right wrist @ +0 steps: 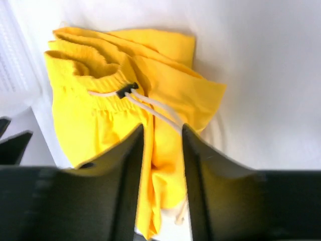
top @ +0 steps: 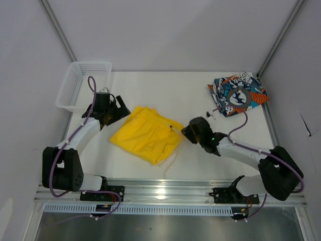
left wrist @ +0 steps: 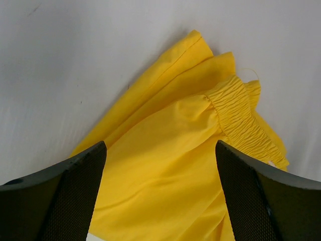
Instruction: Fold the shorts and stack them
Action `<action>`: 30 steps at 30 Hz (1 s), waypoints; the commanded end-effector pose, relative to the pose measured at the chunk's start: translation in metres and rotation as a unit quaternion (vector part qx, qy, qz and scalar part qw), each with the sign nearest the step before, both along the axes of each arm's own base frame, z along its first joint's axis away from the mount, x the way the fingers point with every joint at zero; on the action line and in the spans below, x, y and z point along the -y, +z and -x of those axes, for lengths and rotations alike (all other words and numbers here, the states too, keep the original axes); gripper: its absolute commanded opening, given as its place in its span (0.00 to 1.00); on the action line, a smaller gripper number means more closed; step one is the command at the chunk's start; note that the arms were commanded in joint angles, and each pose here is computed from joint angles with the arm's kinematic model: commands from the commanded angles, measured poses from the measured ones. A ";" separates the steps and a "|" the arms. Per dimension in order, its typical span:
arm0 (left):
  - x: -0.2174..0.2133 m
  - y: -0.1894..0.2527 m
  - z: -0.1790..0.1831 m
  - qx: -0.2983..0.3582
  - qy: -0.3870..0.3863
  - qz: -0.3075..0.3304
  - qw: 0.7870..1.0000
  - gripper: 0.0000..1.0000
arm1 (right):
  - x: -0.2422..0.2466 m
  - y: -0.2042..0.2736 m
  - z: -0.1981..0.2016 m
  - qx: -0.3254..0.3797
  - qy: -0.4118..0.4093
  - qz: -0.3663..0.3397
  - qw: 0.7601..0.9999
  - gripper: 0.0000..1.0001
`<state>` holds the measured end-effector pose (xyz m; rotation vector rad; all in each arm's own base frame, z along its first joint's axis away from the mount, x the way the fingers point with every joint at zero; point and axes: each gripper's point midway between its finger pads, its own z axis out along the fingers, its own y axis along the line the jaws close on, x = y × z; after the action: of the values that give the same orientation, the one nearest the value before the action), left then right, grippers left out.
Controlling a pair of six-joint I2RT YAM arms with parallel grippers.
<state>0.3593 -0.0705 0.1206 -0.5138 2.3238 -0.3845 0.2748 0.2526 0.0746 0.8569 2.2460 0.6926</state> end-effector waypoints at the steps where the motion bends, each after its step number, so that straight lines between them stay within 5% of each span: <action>1: 0.009 0.002 -0.007 0.016 -0.010 0.022 1.000 0.91 | 0.041 0.026 -0.031 0.085 0.149 0.098 0.980 0.41; 3: 0.016 0.001 -0.007 0.011 -0.019 0.020 1.000 0.91 | 0.030 0.057 -0.048 0.111 0.213 0.061 0.969 0.64; 5: 0.020 -0.002 -0.005 0.007 -0.021 0.014 1.000 0.91 | 0.040 0.065 -0.075 0.096 0.237 0.099 0.962 0.87; 8: 0.021 -0.008 -0.002 -0.001 -0.021 0.007 1.000 0.91 | 0.032 0.051 -0.079 0.059 0.273 0.101 0.955 0.93; 18: 0.007 -0.026 -0.002 -0.031 -0.001 -0.017 0.999 0.91 | -0.018 0.035 0.004 0.026 0.271 0.093 0.958 0.96; 25: 0.001 -0.023 -0.004 -0.026 0.004 -0.019 0.999 0.91 | -0.057 0.044 0.020 0.046 0.273 0.083 0.957 0.75; 30: -0.001 -0.028 -0.006 -0.029 0.005 -0.022 0.999 0.91 | -0.073 0.038 0.008 0.042 0.279 0.084 0.956 0.69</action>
<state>0.3571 -0.0751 0.0898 -0.5182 2.4060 -0.3379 0.2469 0.3132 0.0995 0.0527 2.4994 0.7329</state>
